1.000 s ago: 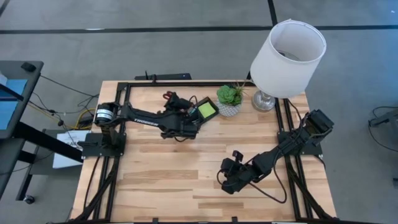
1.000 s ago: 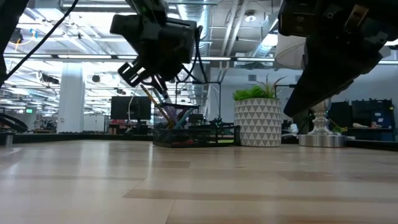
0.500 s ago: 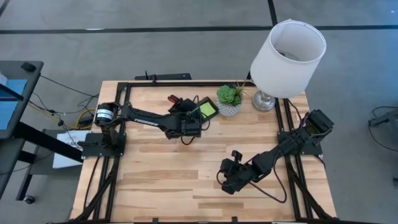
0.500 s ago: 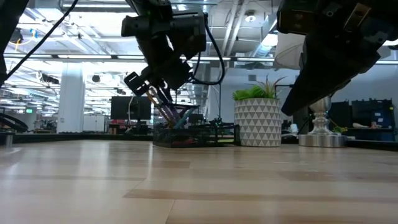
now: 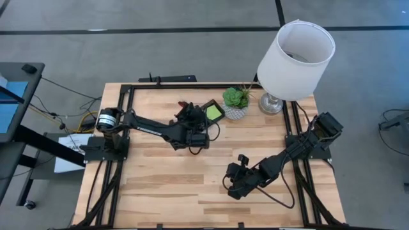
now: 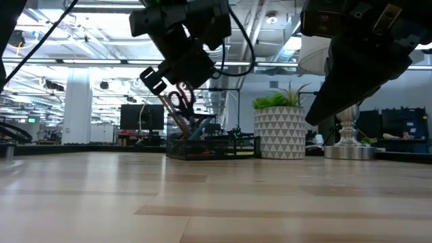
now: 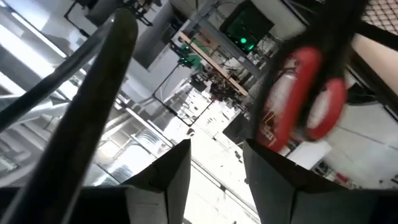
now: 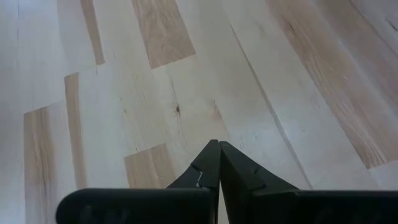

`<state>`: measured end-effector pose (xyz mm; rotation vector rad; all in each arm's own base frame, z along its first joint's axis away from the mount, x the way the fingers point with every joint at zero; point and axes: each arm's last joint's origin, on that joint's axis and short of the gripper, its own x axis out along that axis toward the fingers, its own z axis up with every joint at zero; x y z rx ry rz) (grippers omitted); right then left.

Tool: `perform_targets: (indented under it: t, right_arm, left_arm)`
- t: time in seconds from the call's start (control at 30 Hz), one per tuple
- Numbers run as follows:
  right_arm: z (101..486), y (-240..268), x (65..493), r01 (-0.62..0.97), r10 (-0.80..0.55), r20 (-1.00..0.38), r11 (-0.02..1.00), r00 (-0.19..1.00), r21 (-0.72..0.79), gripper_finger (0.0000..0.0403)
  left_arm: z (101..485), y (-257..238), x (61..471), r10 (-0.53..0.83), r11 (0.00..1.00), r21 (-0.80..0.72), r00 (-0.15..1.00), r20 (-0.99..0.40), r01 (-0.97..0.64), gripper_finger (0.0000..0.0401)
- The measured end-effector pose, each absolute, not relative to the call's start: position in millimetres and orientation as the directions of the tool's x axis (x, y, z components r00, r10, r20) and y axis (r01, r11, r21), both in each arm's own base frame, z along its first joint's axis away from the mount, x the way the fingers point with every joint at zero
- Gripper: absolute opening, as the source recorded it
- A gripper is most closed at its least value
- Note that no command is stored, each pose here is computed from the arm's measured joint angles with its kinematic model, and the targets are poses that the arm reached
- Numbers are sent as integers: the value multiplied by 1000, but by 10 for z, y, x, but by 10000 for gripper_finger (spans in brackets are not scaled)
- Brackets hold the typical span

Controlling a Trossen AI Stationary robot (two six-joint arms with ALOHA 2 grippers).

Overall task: Pick and place office supplies into organizer
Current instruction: Put the black scissors into the top left compartment of the black desk organizer, then return to Home Position

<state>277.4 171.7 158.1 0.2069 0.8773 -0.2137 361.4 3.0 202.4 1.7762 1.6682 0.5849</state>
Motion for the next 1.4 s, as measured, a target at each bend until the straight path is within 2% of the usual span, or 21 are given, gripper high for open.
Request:
perform_targets:
  t: [0.2, 0.4, 0.53, 0.67, 0.73, 0.77, 0.83, 0.93, 1.0, 1.07, 1.13, 1.27, 1.4]
  right_arm:
    - [1581, 1717, 2774, 269, -100, -778, 959, 621, 92, 4]
    - [1636, 1720, 2746, 255, -93, -774, 963, 626, 91, 4]
    - [1894, 1687, 2606, 216, -76, -763, 973, 642, 84, 4]
    - [2296, 1591, 2356, 143, -105, -705, 990, 702, -5, 4]
    - [2535, 1504, 2190, 130, -119, -657, 991, 744, -32, 4]
    - [2653, 1459, 2106, 122, -119, -629, 992, 768, -39, 4]
    - [2858, 1366, 1928, 90, -110, -581, 994, 806, -64, 4]
    - [3096, 1246, 1699, 37, -89, -494, 993, 865, -114, 4]
    - [3135, 1161, 1575, 16, -80, -443, 989, 893, -146, 4]
    - [3047, 1086, 1491, 8, -70, -413, 989, 908, -149, 4]
    - [2837, 1034, 1435, 0, -60, -386, 988, 921, -153, 4]
    - [2285, 956, 1339, -35, -9, -320, 990, 947, -133, 4]
    - [1988, 889, 1233, -140, 113, -247, 985, 962, -98, 4]
  left_arm:
    - [2041, -61, 3658, 987, -21, 742, 131, -91, 670, 142]
    - [2225, -112, 3740, 990, -27, 846, 130, -50, 533, 142]
    - [2596, -144, 3816, 989, -11, 920, 141, -48, 392, 142]
    - [3228, -121, 3657, 989, 25, 992, 141, -43, 126, 141]
    - [3571, -117, 3452, 979, 102, 994, 182, -95, -28, 140]
    - [3742, -108, 3309, 963, 179, 978, 221, -152, -110, 139]
    - [4025, -63, 2966, 889, 413, 876, 320, -328, -248, 138]
    - [4258, 55, 2384, 633, 773, 543, 448, -631, -328, 137]
    - [4266, 94, 2043, 452, 889, 329, 503, -737, -318, 137]
    - [4194, 78, 1768, 368, 927, 235, 580, -727, -293, 137]
    - [4064, 21, 1569, 315, 948, 175, 699, -642, -267, 137]
    - [3524, -106, 1303, 149, 988, 95, 882, -448, -119, 137]
    - [2932, -161, 1184, 56, 998, 30, 968, -243, -50, 137]
